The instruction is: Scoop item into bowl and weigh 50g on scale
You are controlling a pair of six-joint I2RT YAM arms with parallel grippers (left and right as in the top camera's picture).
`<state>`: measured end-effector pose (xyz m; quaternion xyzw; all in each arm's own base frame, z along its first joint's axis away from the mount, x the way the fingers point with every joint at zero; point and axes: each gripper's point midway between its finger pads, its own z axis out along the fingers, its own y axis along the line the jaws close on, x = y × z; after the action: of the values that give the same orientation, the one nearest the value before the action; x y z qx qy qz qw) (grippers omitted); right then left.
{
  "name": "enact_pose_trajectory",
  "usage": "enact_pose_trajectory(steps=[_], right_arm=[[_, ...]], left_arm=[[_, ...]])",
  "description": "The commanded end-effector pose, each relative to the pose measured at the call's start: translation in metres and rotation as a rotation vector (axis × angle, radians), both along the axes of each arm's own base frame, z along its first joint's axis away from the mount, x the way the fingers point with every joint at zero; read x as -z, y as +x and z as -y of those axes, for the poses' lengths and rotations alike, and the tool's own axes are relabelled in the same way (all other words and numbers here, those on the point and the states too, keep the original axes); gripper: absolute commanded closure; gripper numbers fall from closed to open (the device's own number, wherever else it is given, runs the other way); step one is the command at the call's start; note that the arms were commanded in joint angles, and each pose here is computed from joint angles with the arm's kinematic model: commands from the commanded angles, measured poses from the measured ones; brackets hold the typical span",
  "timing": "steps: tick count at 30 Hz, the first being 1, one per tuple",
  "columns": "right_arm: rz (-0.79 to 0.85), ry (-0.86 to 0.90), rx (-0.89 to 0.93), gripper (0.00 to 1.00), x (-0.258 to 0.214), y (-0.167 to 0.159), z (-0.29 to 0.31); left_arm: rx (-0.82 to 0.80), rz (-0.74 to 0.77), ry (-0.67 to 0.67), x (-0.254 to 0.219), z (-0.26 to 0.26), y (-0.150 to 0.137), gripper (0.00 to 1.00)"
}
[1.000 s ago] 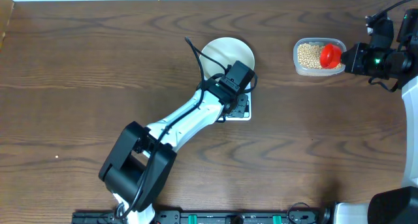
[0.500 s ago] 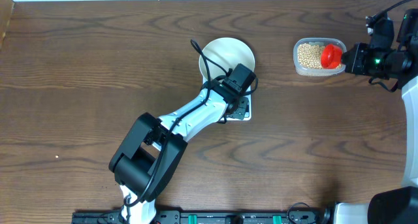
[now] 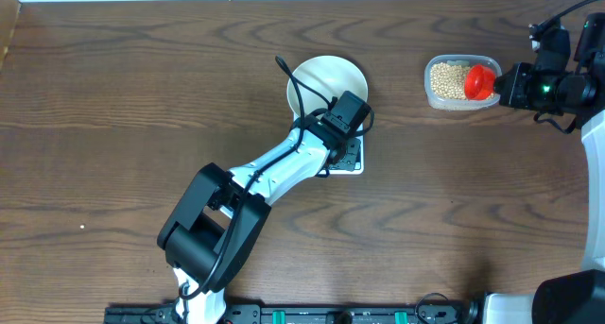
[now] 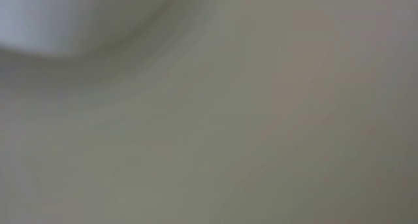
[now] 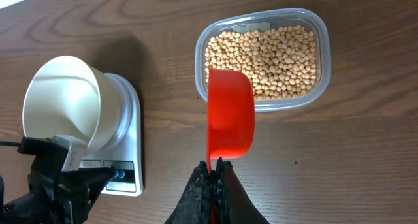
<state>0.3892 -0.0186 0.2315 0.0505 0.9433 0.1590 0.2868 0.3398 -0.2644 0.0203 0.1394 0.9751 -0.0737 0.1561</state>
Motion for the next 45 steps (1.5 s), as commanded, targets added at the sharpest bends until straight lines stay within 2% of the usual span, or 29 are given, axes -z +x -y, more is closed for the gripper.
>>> enact_pose_trajectory(steps=[1,6,13,21,27,33,37,45], right_arm=[[0.009,-0.012,-0.011,0.99,-0.003,0.002,0.002],[0.000,-0.010,-0.011,0.99,-0.002,0.000,0.001],[-0.006,-0.009,-0.012,0.99,-0.001,-0.001,0.001],[-0.013,-0.008,-0.011,0.99,0.000,-0.002,0.001],[-0.014,-0.007,-0.011,0.99,0.000,-0.002,0.001],[-0.013,-0.007,-0.012,0.99,0.000,-0.002,0.001],[-0.014,-0.007,-0.012,0.99,0.000,-0.002,0.001],[-0.013,-0.007,-0.011,0.99,0.000,-0.002,0.001]], left_arm=[[-0.007,0.021,-0.023,-0.012,0.002,0.002,0.93],[-0.007,0.016,-0.018,-0.010,0.001,0.001,0.92],[-0.031,-0.053,0.027,0.020,-0.007,-0.009,0.93],[-0.066,-0.073,0.030,0.021,-0.011,-0.012,0.93],[-0.132,-0.081,0.024,0.022,-0.024,-0.003,0.93],[-0.126,-0.071,0.017,0.019,-0.023,-0.001,0.93],[-0.104,-0.047,-0.020,0.002,-0.016,0.000,0.93],[-0.057,0.081,-0.132,-0.067,-0.007,0.007,0.93]])
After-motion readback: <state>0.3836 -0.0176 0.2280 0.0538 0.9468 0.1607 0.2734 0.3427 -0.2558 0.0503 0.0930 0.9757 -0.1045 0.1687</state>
